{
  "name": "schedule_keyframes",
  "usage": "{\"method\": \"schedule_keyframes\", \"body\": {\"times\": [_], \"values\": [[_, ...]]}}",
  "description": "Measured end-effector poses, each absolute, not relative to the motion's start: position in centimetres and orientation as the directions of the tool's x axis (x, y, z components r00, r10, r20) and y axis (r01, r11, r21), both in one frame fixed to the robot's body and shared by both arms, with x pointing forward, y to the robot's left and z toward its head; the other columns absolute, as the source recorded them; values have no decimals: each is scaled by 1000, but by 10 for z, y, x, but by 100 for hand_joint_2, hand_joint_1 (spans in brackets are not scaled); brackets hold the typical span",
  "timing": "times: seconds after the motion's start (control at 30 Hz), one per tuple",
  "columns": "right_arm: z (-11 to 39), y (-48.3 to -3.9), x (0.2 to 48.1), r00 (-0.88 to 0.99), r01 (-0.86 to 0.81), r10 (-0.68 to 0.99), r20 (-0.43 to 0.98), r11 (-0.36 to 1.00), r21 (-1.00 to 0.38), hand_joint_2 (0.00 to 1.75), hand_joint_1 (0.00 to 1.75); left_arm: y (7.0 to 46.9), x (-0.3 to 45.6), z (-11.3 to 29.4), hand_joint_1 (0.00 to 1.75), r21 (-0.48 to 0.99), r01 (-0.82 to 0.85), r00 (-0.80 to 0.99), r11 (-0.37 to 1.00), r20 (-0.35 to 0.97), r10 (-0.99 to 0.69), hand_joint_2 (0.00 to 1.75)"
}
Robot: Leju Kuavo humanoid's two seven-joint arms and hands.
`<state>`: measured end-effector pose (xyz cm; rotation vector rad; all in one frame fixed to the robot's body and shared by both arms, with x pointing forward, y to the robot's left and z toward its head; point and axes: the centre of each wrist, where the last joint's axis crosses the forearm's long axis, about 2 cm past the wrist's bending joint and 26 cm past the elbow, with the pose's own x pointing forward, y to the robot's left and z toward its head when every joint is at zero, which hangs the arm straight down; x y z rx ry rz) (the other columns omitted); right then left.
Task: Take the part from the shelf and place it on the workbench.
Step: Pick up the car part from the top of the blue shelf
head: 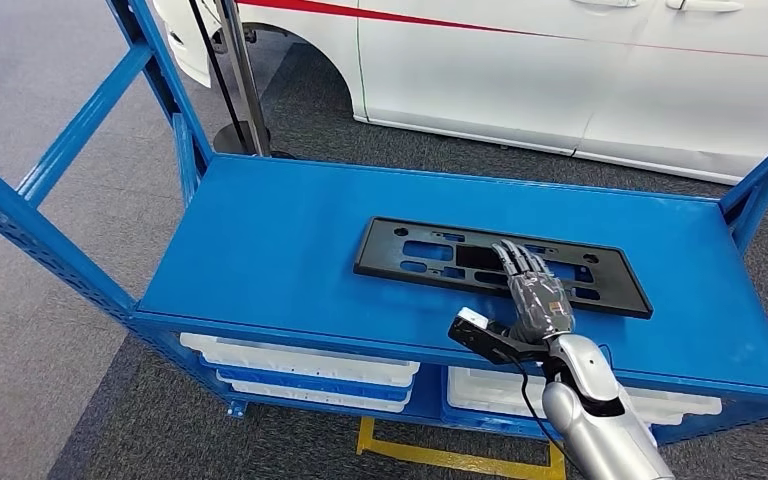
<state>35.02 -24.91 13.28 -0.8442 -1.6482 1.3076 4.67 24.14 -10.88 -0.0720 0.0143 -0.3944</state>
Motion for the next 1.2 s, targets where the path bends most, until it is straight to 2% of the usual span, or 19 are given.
{"method": "schedule_keyframes", "body": {"times": [0.27, 0.47, 0.6, 0.77, 1.2], "values": [[133, -248, 354, -396, 27, 900, 184, 211, -977, 175, 0, 241, 47, -109, 0, -71, 390, 920, 918, 1, -391, 0], [127, -260, 367, -302, 164, 951, 61, 115, -980, 175, 0, 241, 46, -109, 0, -72, 420, 907, 905, 1, -421, 0], [119, -275, 372, -213, 218, 977, -5, 43, -975, 175, 167, 241, 46, -109, 0, -71, 427, 904, 902, 4, -428, 0], [106, -290, 368, -123, 243, 992, -32, -1, -970, 175, 159, 242, 46, -109, 0, -71, 421, 907, 904, 4, -421, 0], [90, -303, 357, -81, 186, 996, -26, -10, -982, 175, 168, 243, 46, -109, 0, -71, 403, 915, 913, 3, -404, 0]]}}
